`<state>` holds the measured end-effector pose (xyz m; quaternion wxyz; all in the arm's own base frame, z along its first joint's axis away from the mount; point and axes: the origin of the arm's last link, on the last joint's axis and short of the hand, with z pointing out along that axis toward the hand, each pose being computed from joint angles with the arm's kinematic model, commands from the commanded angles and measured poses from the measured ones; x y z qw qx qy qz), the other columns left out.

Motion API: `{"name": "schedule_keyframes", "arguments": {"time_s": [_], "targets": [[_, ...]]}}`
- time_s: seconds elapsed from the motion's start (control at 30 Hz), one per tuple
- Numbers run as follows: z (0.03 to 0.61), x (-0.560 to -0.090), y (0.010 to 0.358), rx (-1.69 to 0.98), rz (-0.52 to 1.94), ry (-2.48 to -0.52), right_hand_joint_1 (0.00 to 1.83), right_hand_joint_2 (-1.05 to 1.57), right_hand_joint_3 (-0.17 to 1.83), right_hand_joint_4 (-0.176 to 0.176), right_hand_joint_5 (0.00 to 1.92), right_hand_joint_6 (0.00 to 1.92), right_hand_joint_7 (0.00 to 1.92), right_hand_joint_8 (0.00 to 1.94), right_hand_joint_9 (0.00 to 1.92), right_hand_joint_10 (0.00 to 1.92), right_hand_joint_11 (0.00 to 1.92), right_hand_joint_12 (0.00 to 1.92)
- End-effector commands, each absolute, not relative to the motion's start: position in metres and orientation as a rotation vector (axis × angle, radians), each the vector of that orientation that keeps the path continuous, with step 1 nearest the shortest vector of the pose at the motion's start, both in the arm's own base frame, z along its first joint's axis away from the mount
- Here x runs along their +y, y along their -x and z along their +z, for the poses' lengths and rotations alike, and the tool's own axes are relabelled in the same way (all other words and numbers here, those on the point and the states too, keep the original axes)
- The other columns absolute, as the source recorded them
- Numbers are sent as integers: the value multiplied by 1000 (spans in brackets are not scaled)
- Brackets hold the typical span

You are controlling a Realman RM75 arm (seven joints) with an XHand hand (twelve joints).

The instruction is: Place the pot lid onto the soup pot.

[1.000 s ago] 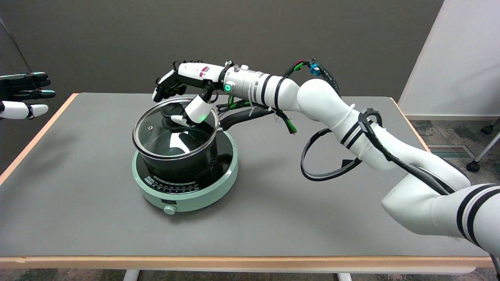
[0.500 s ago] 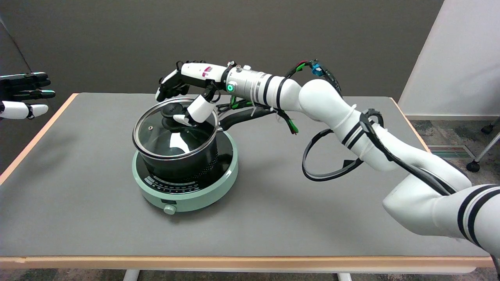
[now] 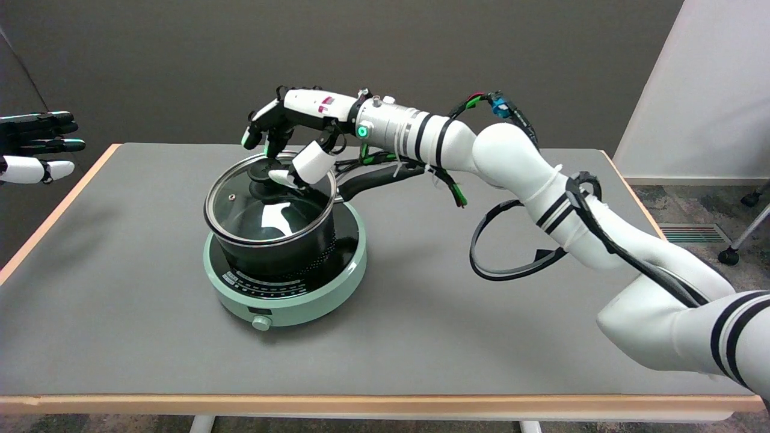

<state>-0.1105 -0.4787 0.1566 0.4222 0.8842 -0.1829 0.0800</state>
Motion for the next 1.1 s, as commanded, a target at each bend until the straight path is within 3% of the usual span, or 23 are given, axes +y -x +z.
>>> {"name": "schedule_keyframes", "arguments": {"time_s": [0.03, 0.53, 1.1], "targets": [[162, -464, 83, -404, 319, -2235, 898, 629, 878, 28, 666, 369, 881, 388, 717, 587, 414, 981], [166, -475, 103, -467, 284, -2191, 892, 626, 900, 18, 644, 346, 799, 299, 689, 585, 415, 1019], [171, -475, 113, -486, 273, -2172, 871, 665, 840, 12, 638, 326, 853, 371, 718, 597, 433, 1069]]}}
